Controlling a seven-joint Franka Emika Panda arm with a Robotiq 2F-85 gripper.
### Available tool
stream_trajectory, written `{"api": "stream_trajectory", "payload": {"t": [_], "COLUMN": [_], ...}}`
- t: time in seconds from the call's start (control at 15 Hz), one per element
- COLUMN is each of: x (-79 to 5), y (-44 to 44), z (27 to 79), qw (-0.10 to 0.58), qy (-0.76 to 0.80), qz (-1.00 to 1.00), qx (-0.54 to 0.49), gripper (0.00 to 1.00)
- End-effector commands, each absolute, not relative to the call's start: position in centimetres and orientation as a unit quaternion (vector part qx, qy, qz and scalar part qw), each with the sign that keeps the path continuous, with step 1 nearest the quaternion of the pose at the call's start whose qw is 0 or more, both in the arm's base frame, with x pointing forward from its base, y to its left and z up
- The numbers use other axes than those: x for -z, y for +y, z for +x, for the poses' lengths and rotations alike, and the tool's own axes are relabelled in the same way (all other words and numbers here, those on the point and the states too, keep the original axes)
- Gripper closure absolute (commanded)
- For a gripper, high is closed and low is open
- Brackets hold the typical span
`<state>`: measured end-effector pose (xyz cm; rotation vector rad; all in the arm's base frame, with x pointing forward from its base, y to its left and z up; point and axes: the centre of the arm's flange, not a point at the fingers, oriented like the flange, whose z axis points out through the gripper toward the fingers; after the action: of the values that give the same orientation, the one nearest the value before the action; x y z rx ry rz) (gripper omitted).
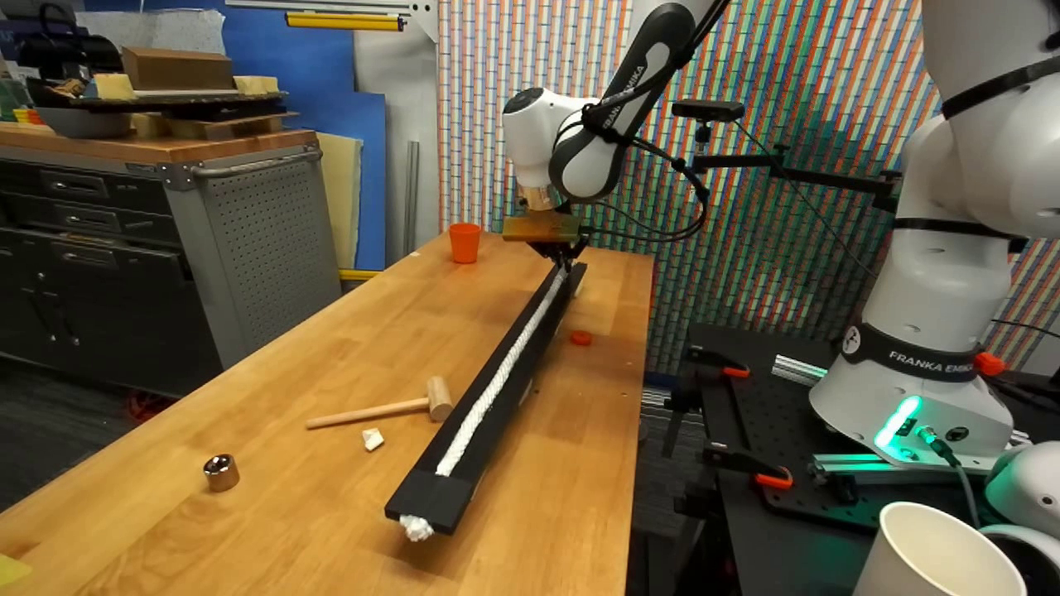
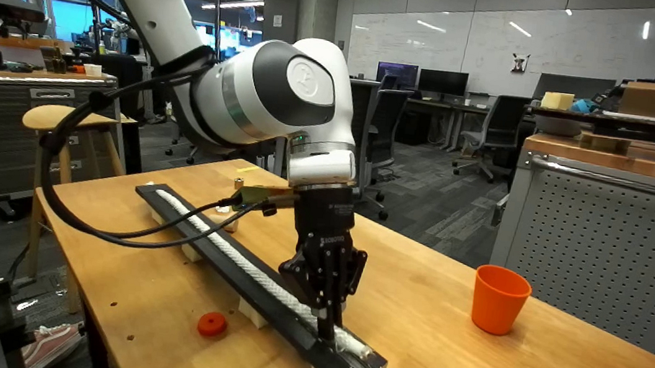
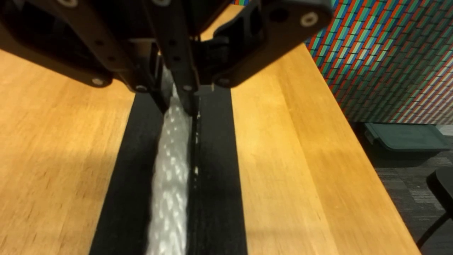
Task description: Lay the white rope on top of the black wooden object
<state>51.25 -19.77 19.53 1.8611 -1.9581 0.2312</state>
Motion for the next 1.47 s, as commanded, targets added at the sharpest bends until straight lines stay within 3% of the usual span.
{"api": "stream_trajectory", "payload": {"t": [0.0,0.53,1.27,1.4], "x": [-20.5,-22.0,-31.9,-30.0], "y": [-20.3,-20.8,-13.5,-13.5], "z": [50.6,50.7,53.8,54.7], "qw": [0.214,0.209,0.055,0.083], "qy": [-0.706,-0.699,-0.573,-0.588], "qz": [0.668,0.675,0.810,0.796], "qx": [-0.100,-0.111,-0.111,-0.120], "gripper": [0.64,0.03,0.00,0.00]}}
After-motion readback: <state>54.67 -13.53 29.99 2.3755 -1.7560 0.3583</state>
